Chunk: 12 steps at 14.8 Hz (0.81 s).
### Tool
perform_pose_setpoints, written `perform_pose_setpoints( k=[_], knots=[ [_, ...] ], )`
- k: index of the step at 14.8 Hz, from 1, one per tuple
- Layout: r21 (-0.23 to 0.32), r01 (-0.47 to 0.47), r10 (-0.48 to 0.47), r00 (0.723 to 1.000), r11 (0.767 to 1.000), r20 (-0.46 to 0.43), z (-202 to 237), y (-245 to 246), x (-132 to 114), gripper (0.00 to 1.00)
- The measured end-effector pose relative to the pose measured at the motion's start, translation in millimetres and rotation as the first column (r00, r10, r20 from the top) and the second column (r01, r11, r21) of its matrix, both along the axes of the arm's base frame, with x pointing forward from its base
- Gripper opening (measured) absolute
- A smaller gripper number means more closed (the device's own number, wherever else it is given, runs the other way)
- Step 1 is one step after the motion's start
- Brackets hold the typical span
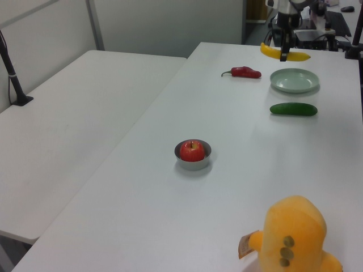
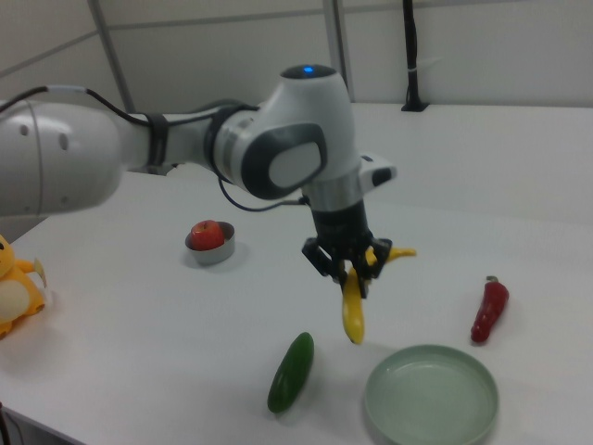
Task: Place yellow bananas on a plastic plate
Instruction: 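Lower the banana onto the plate and open the gripper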
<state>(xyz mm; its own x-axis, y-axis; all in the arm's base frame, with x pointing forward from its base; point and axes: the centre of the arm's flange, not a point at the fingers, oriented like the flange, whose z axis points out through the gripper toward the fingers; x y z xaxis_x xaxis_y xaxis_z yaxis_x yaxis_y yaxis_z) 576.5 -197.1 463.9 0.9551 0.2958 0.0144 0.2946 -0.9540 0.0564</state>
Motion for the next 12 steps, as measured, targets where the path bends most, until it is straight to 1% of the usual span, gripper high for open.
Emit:
perform_pose_setpoints(
  k=[4,6,9,12],
  knots=[
    [-0.021,0.033,-0.033,0.999,0.999,0.002,-34.2,-26.1,4.8,0.27],
    [-0.033,0.035,-0.035,0.999,0.999,0.004,-51.7,-33.6,6.9,0.27],
    [-0.059,0.023,-0.025,0.999,0.998,-0.026,-76.5,-40.0,5.0,0.27],
    [-0.068,0.023,-0.027,0.998,0.997,-0.056,-96.0,-46.9,1.0,0.27]
  ],
)
